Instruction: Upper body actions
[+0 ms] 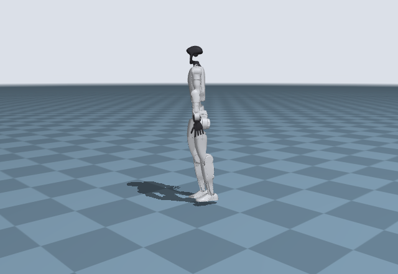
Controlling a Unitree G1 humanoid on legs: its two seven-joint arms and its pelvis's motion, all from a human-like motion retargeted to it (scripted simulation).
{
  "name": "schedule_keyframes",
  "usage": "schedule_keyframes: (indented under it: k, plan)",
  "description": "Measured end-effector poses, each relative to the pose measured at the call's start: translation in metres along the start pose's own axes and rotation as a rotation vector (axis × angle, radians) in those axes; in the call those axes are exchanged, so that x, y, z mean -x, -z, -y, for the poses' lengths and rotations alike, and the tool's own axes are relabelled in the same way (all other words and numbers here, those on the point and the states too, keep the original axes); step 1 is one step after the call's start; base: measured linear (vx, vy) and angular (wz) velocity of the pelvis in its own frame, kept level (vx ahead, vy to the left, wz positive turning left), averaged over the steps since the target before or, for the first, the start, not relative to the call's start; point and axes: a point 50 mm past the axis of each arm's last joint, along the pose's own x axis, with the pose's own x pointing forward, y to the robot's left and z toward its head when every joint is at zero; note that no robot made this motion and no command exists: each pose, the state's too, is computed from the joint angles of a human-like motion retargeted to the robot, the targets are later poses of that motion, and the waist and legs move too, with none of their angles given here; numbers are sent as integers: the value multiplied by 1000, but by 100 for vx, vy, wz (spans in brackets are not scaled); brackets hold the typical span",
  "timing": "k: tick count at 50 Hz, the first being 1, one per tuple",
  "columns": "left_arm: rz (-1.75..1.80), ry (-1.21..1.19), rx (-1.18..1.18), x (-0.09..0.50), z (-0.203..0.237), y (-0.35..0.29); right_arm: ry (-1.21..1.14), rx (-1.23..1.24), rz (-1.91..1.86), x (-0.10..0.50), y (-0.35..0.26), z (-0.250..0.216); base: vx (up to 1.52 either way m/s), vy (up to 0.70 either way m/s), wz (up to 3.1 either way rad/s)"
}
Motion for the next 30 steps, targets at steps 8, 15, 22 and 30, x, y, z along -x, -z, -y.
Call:
schedule_keyframes:
  k: [8, 15, 22, 30]
  plan:
    - [13, -18, -35, 1, -7, -4, 9, -15, -22, 0, 7, 1, -4, 7, 8]
    - [5, -16, -15, 3, -15, -4, 63, -16, -20, 0, 7, 3, -9, 9, 10]
    - [12, -17, 50, 5, -25, -3, 109, 8, 79, 3, -15, 15, -17, 6, -10]
    - [-38, -40, 57, 11, -46, 5, 157, 93, 224, 12, -55, 31, -13, -2, -46]
